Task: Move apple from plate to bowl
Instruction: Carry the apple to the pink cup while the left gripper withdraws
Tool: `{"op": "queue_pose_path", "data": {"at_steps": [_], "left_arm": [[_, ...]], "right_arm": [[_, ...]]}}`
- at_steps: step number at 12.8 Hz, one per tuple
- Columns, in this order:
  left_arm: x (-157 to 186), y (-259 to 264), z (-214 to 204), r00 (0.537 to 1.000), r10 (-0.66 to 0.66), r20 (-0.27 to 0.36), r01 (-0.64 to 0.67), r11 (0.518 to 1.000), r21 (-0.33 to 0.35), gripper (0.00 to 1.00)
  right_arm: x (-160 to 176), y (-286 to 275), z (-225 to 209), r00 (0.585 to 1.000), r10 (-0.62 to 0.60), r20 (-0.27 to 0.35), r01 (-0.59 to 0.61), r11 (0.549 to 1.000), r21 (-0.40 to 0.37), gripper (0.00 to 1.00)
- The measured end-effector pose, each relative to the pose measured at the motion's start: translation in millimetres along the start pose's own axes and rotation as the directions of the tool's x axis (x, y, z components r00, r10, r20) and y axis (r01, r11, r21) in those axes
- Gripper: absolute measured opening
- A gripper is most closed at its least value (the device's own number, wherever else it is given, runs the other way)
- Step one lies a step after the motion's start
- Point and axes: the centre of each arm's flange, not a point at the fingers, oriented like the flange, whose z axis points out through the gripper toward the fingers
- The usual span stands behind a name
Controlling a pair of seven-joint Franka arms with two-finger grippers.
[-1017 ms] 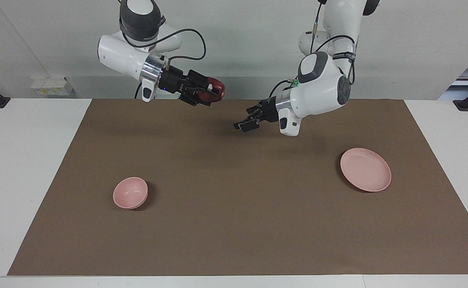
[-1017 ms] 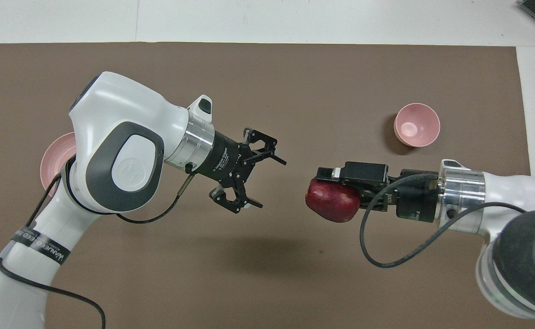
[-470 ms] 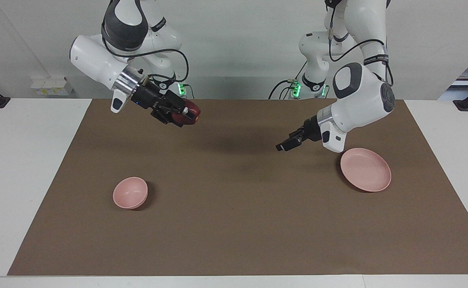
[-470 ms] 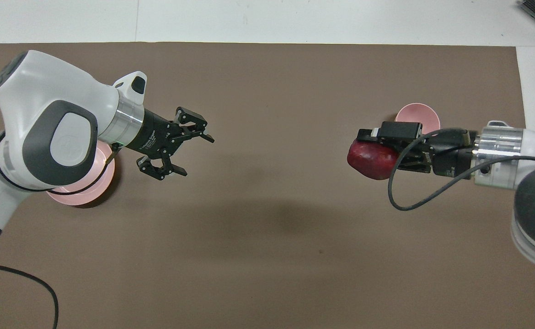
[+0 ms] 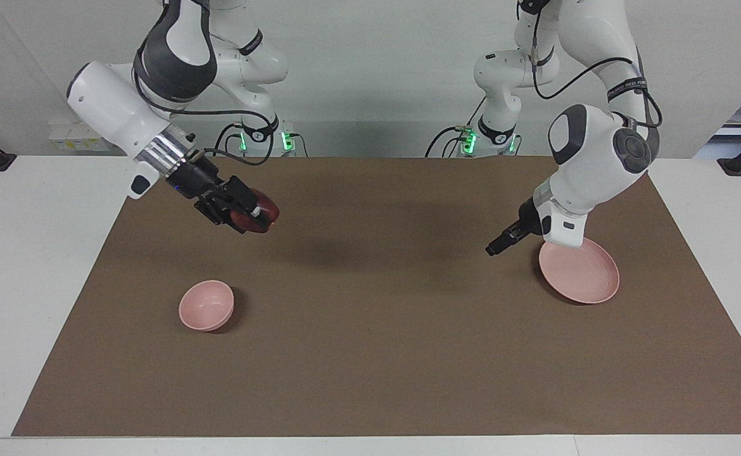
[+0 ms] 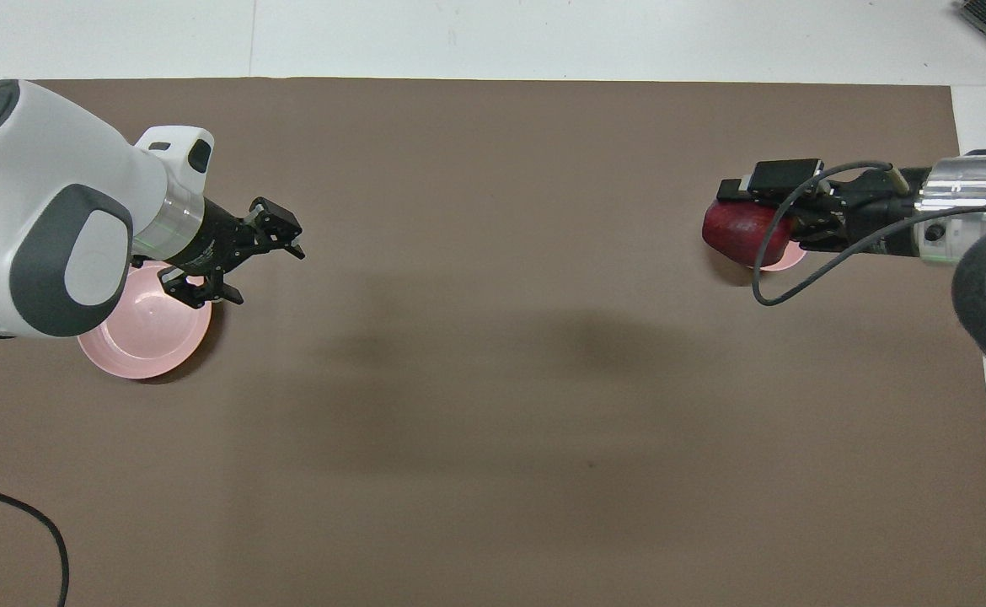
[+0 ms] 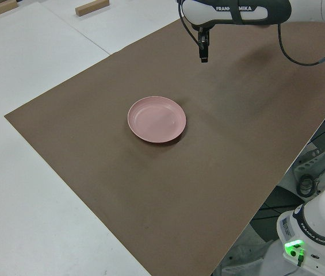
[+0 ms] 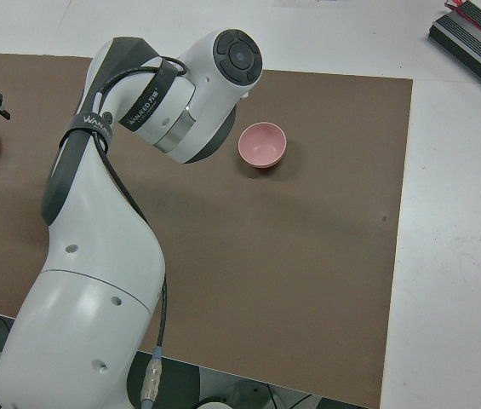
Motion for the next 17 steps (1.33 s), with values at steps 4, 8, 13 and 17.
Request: {"op": "queue_pose_path", "data": {"at_steps": [4, 8, 13, 17], "left_arm": [[36, -41, -16, 0.967, 0.242, -0.075, -0.241, 0.97, 0.024, 1.0], [52, -68, -42, 0.936, 0.331, -0.118, -0.33, 0.943, 0.035, 1.0], [29, -58, -102, 0.912, 0.354, -0.206, -0.353, 0.935, 0.044, 1.0], [30, -58, -99, 0.914, 0.354, -0.2, -0.352, 0.935, 0.044, 1.0]], "right_arm": [[27, 36, 19, 0.997, -0.05, -0.063, 0.039, 0.986, -0.163, 0.77], [46, 75, 37, 0.989, -0.137, -0.06, 0.108, 0.931, -0.349, 0.77], [54, 97, 63, 0.973, -0.232, -0.004, 0.201, 0.85, -0.487, 0.77], [61, 111, 85, 0.94, -0.338, 0.045, 0.299, 0.751, -0.589, 0.77]]}}
